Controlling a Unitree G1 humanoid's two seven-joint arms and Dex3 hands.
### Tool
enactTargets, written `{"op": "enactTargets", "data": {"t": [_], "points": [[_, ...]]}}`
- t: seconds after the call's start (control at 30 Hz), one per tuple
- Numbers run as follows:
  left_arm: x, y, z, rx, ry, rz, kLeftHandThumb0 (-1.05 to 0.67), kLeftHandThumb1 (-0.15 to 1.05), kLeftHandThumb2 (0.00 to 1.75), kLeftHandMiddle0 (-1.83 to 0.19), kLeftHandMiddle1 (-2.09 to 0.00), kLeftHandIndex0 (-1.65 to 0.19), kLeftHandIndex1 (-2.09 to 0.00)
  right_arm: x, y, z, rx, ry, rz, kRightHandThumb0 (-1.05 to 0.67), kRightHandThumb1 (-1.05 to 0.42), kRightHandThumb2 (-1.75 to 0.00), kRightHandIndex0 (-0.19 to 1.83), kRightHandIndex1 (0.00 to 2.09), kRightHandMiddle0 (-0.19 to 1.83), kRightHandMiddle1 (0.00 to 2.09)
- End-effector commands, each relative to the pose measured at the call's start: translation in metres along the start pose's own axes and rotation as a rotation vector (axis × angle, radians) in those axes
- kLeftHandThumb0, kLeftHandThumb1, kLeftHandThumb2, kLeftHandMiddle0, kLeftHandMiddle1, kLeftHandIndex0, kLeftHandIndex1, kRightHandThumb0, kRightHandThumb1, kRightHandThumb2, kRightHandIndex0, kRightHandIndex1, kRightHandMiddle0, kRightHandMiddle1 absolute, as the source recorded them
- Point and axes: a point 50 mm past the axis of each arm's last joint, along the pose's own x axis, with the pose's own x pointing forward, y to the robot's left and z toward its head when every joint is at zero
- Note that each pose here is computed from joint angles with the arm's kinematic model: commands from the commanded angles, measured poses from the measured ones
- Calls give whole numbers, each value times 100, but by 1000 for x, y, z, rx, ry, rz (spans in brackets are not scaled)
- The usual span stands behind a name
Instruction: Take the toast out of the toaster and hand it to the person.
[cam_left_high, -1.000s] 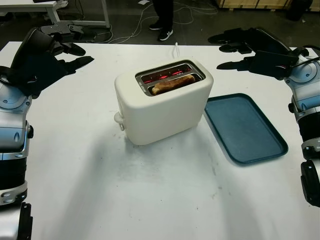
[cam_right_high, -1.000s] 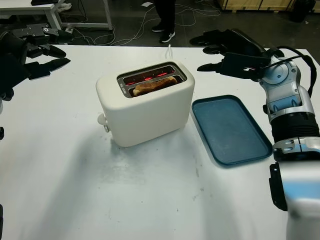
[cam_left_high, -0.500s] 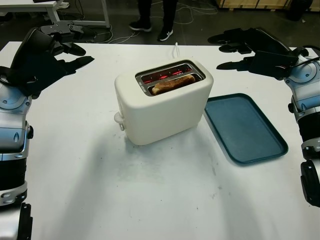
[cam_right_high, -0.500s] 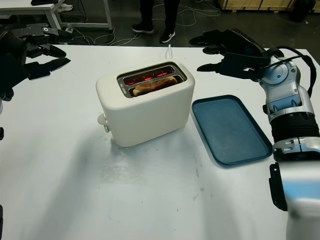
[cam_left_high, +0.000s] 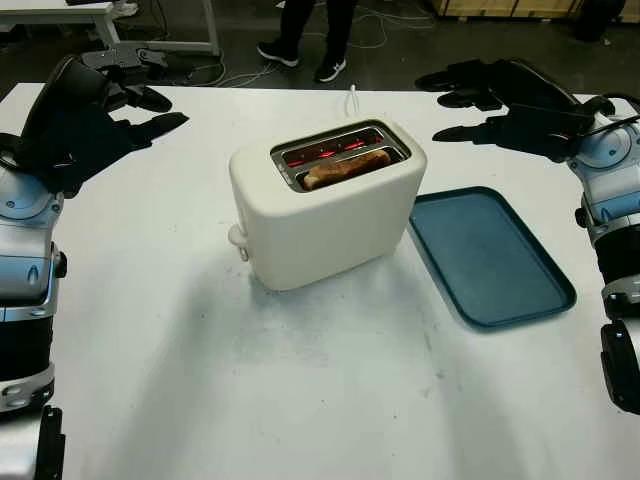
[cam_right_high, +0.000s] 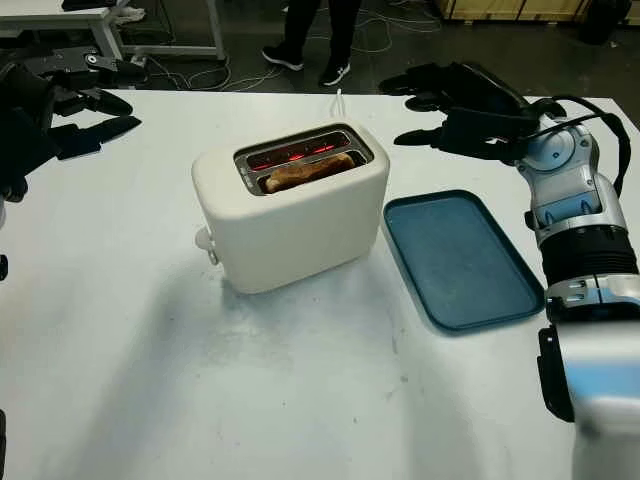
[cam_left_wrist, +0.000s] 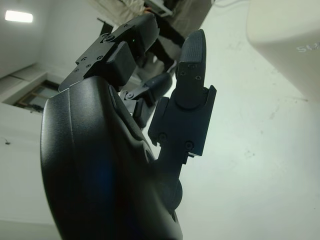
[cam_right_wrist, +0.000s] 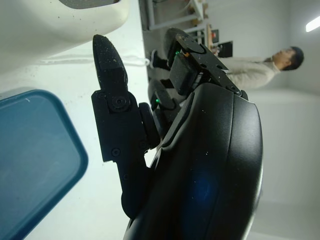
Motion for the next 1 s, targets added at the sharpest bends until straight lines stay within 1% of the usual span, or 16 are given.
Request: {"op": "enactTargets", "data": {"t": [0.0,0.13,0.27,0.5,0.67,0.97], "points": [[-1,0,-1,8,4,4,-40,92,15,-37,-96,-54,-44,0,0,3,-3,-23,-7,-45,-92,0,59,1,55,0],[-1,0,-1,19,9,1,-40,92,15,-37,-95,-53,-44,1,1,3,0,-22,-7,-42,-91,0,58,0,55,0],[-2,0,0,17,6,1,-39,92,15,-37,-95,-53,-45,0,0,4,-12,-25,-8,-42,-91,0,59,1,56,1],[-2,0,-2,8,12,3,-41,92,15,-37,-95,-53,-45,2,1,5,-19,-22,-7,-46,-92,0,59,1,56,1],[-2,0,-2,5,11,-2,-39,92,15,-36,-95,-52,-45,1,1,4,-10,-28,-5,-44,-92,0,59,0,56,0],[-1,-1,-1,-6,16,4,-40,92,15,-35,-97,-52,-46,1,0,5,-20,-24,-5,-44,-92,0,59,1,56,0]]}}
